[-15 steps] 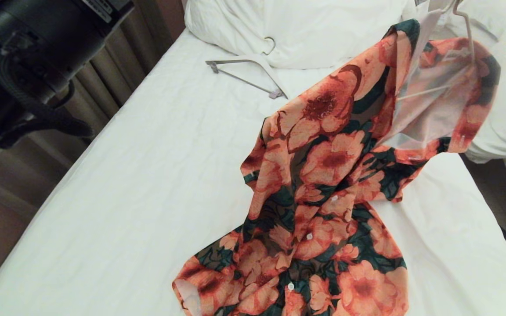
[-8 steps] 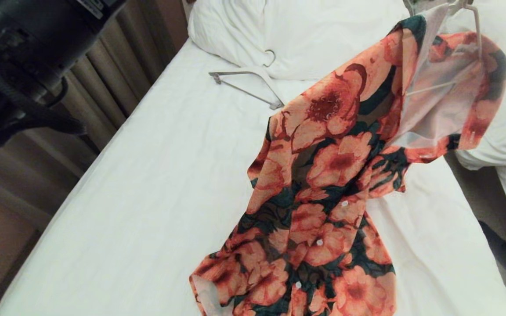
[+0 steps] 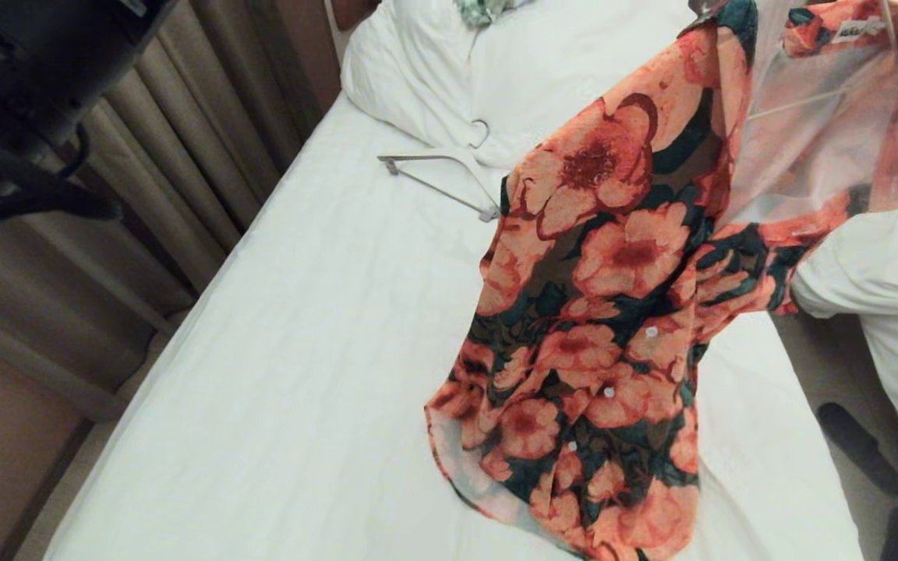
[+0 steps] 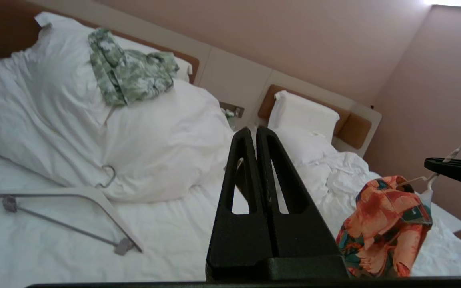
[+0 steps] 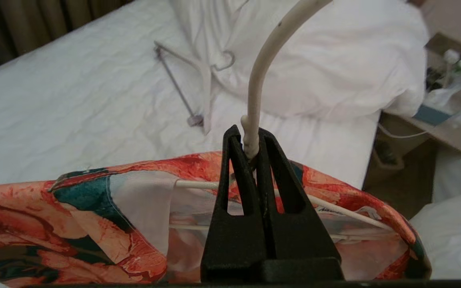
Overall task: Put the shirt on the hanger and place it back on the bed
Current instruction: Take the clothes hanger out of the clothes
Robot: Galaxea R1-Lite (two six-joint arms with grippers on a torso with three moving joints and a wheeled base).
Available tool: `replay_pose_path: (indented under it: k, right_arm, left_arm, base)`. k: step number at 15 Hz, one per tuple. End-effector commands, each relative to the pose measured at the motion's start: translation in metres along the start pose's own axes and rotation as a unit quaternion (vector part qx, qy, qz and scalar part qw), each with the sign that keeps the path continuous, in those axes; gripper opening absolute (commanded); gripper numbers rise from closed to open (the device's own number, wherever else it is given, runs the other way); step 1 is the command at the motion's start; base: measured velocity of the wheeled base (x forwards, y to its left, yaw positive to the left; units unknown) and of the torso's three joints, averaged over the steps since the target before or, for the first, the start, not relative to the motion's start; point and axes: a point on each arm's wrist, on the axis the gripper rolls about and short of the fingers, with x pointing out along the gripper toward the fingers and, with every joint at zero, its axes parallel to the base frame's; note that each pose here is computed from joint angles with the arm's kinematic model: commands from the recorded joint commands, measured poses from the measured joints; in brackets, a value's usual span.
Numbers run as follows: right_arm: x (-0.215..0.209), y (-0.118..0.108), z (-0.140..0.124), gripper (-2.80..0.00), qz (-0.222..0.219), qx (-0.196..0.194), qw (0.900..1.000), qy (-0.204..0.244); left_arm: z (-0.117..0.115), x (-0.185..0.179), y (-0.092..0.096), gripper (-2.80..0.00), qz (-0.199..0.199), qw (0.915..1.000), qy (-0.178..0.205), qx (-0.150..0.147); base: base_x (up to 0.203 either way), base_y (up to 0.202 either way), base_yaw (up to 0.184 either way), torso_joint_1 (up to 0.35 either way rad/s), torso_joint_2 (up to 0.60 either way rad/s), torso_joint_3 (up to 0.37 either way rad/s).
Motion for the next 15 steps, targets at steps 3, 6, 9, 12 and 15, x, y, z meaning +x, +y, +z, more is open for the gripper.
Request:
replay_pose_path:
  k: [3,6,9,12,15]
  right_arm:
    - [0.012,0.001,-0.004,-2.80,-0.007,-0.008,1.000,0.000]
    - [0.021,0.000,-0.007,-2.80,-0.017,-0.013,1.000,-0.003]
    - [0.029,-0.001,-0.009,-2.80,-0.025,-0.019,0.999,-0.007]
    - [0.034,-0.001,-0.009,-2.80,-0.031,-0.026,0.999,-0.017]
    - [0.036,-0.002,-0.005,-2.80,-0.035,-0.027,0.999,-0.026]
  left_arm:
    - [0.001,0.001,0.003,-2.80,0.005,1.0000,-0.004,0.004]
    - [0.002,0.001,0.003,-2.80,0.006,1.0000,-0.005,0.004]
    - [0.001,0.001,0.004,-2.80,0.005,1.0000,-0.004,0.004]
    - [0.003,0.001,0.006,-2.80,0.009,0.9999,-0.008,0.007]
    - [0.005,0.001,0.007,-2.80,0.012,0.9999,-0.010,0.002]
  base:
    - [0.000,0.000,0.000,0.221,-0.58,-0.369]
    - [0.000,0.000,0.000,0.241,-0.62,-0.372]
    - [0.000,0.000,0.000,0.168,-0.42,-0.249]
    - [0.000,0.000,0.000,0.151,-0.35,-0.209]
    - [0.000,0.000,0.000,0.145,-0.34,-0.191]
